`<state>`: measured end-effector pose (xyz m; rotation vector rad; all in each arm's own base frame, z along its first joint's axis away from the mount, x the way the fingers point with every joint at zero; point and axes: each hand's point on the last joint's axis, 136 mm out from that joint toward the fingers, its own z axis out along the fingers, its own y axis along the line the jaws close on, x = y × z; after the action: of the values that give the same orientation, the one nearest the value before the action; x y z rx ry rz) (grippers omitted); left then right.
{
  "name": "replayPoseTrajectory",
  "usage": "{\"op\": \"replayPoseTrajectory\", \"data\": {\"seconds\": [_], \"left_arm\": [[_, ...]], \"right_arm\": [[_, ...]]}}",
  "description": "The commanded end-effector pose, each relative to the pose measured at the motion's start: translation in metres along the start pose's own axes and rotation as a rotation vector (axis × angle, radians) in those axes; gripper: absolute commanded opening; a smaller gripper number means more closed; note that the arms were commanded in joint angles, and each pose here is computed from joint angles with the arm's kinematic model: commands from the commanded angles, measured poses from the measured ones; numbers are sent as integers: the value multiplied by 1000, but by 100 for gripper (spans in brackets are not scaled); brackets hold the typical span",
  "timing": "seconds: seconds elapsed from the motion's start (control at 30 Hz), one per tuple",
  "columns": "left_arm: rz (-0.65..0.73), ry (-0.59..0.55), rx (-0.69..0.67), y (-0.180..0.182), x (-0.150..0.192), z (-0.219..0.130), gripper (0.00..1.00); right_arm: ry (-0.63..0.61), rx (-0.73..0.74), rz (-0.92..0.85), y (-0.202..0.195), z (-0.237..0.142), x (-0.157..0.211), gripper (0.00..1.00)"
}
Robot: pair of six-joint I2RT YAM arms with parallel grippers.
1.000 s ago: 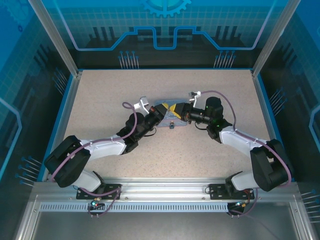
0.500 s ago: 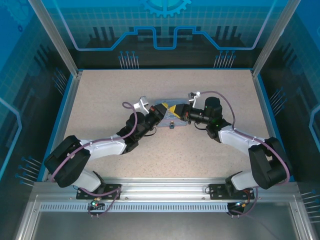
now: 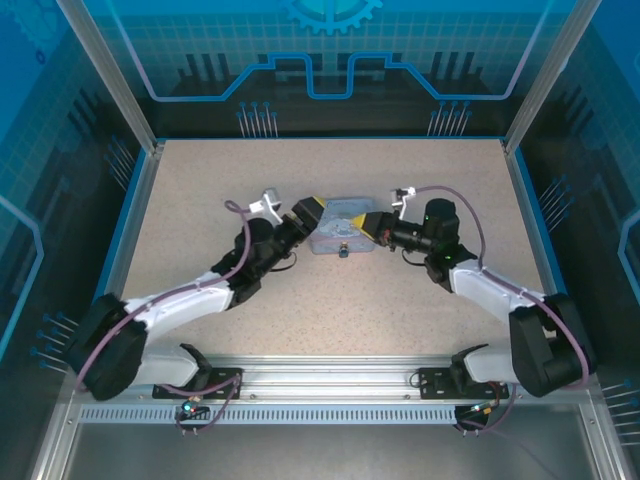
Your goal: Unlock the padlock with the key
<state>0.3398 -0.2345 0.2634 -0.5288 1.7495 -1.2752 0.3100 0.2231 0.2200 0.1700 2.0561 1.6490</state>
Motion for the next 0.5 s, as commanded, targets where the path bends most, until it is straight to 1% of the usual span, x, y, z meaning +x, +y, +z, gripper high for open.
{"op": "replayPoseTrajectory", "data": {"seconds": [0.0, 0.07, 0.1, 0.17, 0.23, 0.33, 0.4, 0.47], "left_arm": [[150, 113, -109, 8, 6, -16, 84], [224, 193, -128, 7, 14, -23, 88], [265, 247, -137, 7, 22, -25, 91], [322, 351, -143, 10, 37, -28, 94], [364, 433, -165, 21, 55, -31, 96], [437, 525, -183, 36, 83, -36, 98], [489, 564, -202, 47, 99, -38, 98], [508, 595, -205, 58, 114, -37, 98]], "right_arm": [[12, 32, -41, -6, -17, 7, 0], [4, 73, -91, -9, -24, 9, 0], [-14, 106, -121, -12, -30, 9, 0], [-51, 127, -165, -17, -39, 6, 0], [-88, 140, -138, -26, -48, 0, 0], [-113, 174, -83, -39, -55, -9, 0], [-108, 204, -47, -47, -56, -12, 0], [-108, 220, -26, -51, -56, -17, 0]]}}
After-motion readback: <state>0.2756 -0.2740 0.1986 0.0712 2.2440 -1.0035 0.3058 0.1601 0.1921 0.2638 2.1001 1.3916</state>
